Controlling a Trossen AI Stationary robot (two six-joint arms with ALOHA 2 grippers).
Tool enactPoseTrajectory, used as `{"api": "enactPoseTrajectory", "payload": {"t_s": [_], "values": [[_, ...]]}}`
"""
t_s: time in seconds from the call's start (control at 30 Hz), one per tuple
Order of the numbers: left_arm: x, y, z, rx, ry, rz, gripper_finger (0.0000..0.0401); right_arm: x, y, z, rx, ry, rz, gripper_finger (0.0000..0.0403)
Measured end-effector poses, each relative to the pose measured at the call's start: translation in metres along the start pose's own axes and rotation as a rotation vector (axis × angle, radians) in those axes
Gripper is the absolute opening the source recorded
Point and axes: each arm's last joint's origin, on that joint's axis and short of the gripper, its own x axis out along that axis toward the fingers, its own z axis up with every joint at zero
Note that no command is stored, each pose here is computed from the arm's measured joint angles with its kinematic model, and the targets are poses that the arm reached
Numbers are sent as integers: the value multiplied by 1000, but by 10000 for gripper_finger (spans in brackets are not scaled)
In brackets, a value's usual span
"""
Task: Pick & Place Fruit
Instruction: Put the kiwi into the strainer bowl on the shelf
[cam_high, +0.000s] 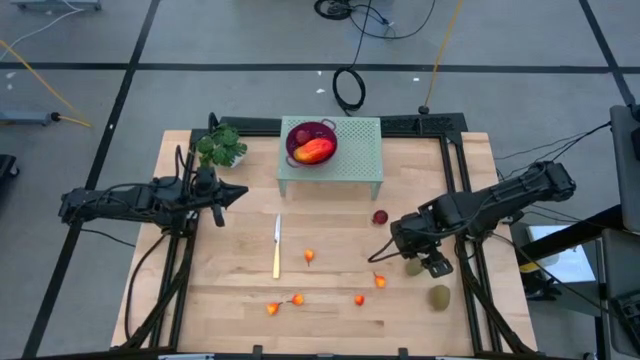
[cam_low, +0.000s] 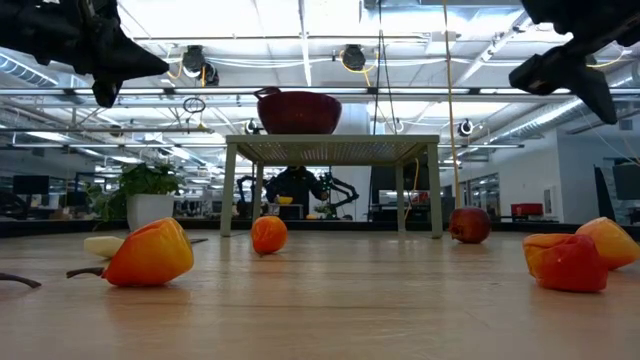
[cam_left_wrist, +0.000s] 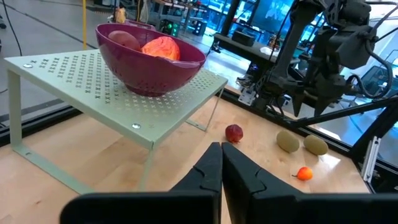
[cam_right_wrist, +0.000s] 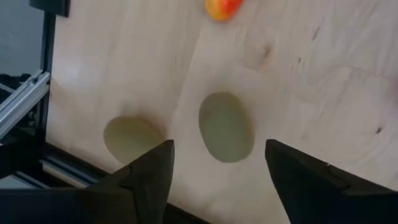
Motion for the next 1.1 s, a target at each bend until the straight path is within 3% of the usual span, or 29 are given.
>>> {"api": "enactPoseTrajectory", "payload": {"t_s": [1.1], "values": [[0, 1, -2, -17, 24, 8, 19, 0, 0, 0, 108, -8, -1, 240]]}}
